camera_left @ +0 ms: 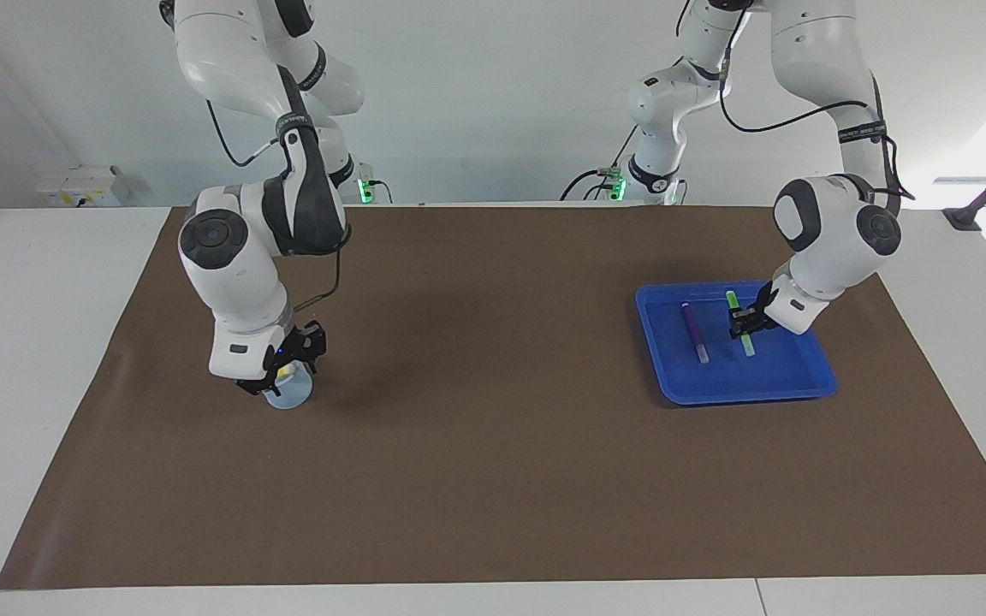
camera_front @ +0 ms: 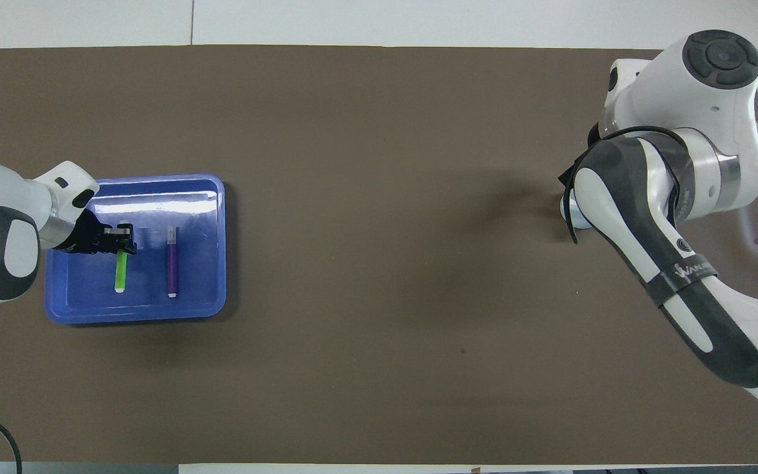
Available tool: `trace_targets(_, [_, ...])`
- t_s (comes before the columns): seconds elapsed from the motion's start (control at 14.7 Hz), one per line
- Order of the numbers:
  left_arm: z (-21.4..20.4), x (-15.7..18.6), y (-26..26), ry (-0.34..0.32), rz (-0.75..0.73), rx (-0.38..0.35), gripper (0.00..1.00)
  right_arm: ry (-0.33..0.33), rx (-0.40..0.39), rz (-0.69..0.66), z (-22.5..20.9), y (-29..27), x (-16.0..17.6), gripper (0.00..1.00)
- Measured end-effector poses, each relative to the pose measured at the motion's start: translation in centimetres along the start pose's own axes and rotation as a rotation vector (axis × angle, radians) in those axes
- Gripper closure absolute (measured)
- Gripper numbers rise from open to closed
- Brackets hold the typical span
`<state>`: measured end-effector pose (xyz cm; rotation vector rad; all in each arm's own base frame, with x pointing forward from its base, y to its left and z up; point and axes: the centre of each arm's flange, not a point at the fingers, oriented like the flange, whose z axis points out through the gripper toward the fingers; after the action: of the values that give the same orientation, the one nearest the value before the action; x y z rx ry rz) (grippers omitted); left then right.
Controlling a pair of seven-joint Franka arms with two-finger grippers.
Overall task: Right arm passes pens to left for tray arrangement
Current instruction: 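Open the left gripper to release the green pen in the tray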
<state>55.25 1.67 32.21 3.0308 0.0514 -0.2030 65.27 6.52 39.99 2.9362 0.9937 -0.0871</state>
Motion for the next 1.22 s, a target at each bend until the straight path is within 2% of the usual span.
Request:
trace_targets(0.34, [0.7,0.7,-0.2,0.033,-0.001,-0.004,0.82,-0.018,0.009,0.002,0.2,0.1,-0.3,0.46])
trace_targets(0.81, [1.3,0.6,-0.7,0.034,-0.01,-0.005,0.82,-0.03,0.015,0.01,0.7,0.4,-0.7,0.49])
trace_targets(0.88, [1.5,0.5,-0.7,0.031,-0.01,-0.005,0.77,-0.032,0.017,0.009,0.8,0.3,-0.8,0.49])
trace_targets(1.22, [1.6,0.4,-0.7,0.029,-0.01,-0.004,0.23,-0.04,0.022,0.016,1.2,0.7,-1.2,0.53])
